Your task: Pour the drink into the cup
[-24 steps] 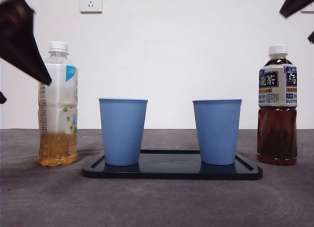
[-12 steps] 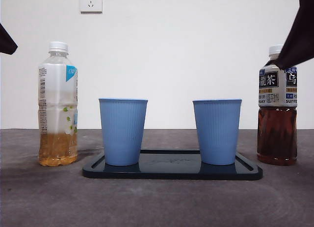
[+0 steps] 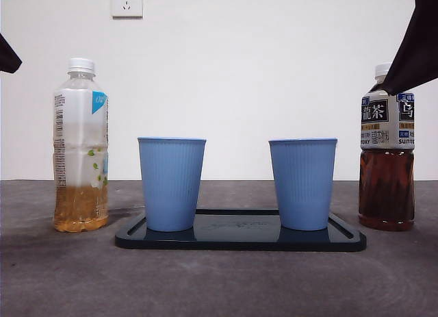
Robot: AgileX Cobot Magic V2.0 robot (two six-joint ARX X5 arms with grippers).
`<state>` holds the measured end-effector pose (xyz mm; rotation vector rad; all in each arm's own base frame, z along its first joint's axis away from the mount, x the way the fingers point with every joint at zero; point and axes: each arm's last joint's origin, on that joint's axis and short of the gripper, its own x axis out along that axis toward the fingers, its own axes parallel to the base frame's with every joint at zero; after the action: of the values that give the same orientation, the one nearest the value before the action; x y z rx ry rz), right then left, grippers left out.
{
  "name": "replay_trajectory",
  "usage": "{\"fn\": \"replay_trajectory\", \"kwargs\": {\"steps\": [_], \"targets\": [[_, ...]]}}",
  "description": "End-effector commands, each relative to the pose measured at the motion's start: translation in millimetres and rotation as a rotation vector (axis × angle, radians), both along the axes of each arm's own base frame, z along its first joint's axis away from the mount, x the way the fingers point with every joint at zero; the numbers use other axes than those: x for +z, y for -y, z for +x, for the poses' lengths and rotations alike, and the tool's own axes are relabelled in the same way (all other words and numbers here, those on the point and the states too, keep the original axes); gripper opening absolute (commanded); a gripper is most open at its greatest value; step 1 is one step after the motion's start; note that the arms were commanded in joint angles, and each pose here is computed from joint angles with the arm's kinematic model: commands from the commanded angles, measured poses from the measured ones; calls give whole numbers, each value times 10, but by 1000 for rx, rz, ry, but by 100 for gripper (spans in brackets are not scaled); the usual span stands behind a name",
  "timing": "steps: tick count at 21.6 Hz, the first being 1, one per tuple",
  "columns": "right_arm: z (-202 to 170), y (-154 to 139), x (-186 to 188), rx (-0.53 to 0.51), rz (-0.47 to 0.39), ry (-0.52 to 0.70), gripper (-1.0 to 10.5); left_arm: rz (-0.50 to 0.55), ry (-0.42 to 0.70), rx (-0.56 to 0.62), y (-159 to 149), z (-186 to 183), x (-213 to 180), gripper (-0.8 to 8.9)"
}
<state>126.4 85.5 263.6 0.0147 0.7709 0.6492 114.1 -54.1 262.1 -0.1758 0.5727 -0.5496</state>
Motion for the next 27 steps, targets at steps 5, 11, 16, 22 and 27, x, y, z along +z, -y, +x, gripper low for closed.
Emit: {"fn": "replay_trajectory", "kwargs": {"steps": [5,11,16,22,27], "targets": [[9,-18,50,-2,16,8,7,247,325,-54,-150,-136,146,8],[9,-18,50,-2,16,8,7,314,572,257,-421,-150,-189,8],[9,-18,50,-2,16,8,7,314,538,372,-506,-177,-672,8],[9,-18,50,-2,16,8,7,333,508,412,-535,-185,-968,8],[9,-18,50,-2,16,8,7,345,457,405,-537,-185,-1125,8]]}}
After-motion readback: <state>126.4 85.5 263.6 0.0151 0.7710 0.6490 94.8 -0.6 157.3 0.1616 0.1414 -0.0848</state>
